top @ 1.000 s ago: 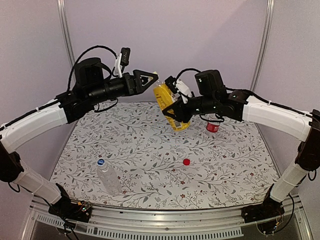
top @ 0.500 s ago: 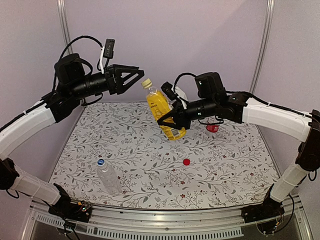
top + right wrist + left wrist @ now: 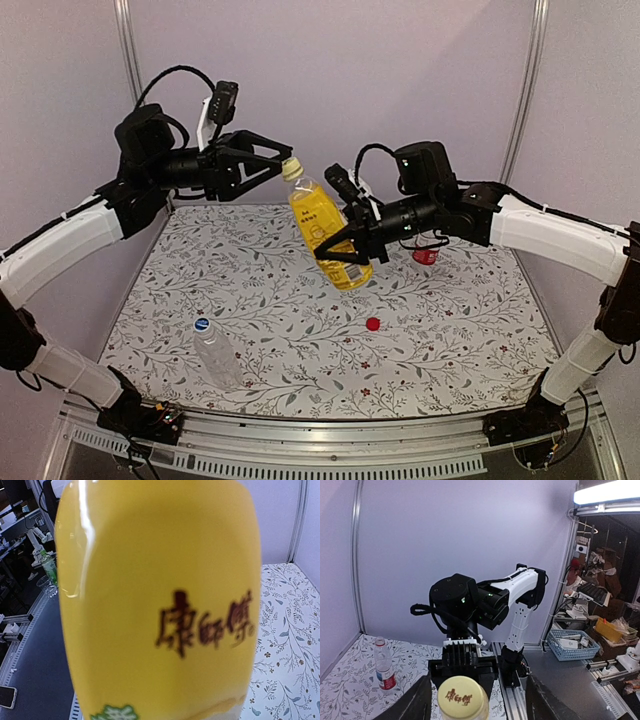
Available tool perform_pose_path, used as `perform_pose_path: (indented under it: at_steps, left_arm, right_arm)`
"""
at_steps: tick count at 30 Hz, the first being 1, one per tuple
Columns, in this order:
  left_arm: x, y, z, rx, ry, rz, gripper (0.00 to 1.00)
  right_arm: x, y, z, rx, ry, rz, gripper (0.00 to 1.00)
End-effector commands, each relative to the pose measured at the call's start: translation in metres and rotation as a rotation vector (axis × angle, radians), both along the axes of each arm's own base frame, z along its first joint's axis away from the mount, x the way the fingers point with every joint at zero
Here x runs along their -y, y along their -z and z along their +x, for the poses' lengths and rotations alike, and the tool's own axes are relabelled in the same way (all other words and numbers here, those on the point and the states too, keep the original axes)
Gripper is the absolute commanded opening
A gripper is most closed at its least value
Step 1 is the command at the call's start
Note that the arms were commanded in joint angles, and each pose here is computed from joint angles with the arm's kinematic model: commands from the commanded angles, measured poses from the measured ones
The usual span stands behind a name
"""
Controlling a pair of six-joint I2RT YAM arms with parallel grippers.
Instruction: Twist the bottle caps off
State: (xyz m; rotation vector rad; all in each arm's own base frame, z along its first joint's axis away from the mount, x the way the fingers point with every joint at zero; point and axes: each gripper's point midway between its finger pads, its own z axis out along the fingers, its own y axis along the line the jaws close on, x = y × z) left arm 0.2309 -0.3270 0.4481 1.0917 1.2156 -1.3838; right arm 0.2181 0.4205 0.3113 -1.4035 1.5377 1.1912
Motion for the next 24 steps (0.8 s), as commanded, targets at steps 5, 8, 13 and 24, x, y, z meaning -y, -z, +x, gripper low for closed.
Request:
perform_pose_path:
  at_steps: [5, 8, 13, 24]
  left_arm:
    - [0.007, -0.006, -0.004, 0.027, 0.069, -0.025, 0.59]
    - [0.010, -0.006, -0.004, 0.021, 0.077, -0.028, 0.56]
    - [0.015, -0.006, -0.005, 0.019, 0.090, -0.030, 0.50]
    - [0.018, -0.001, -0.004, 0.002, 0.097, -0.023, 0.38]
  right_arm:
    - [0.002, -0.008, -0.007, 0.010, -0.037, 0.026, 0.33]
    - [0.002, -0.008, -0.007, 0.008, -0.037, 0.024, 0.33]
    - [0.003, -0.006, -0.006, 0.007, -0.033, 0.021, 0.33]
    - [0.003, -0.006, -0.004, 0.010, -0.015, 0.017, 0.33]
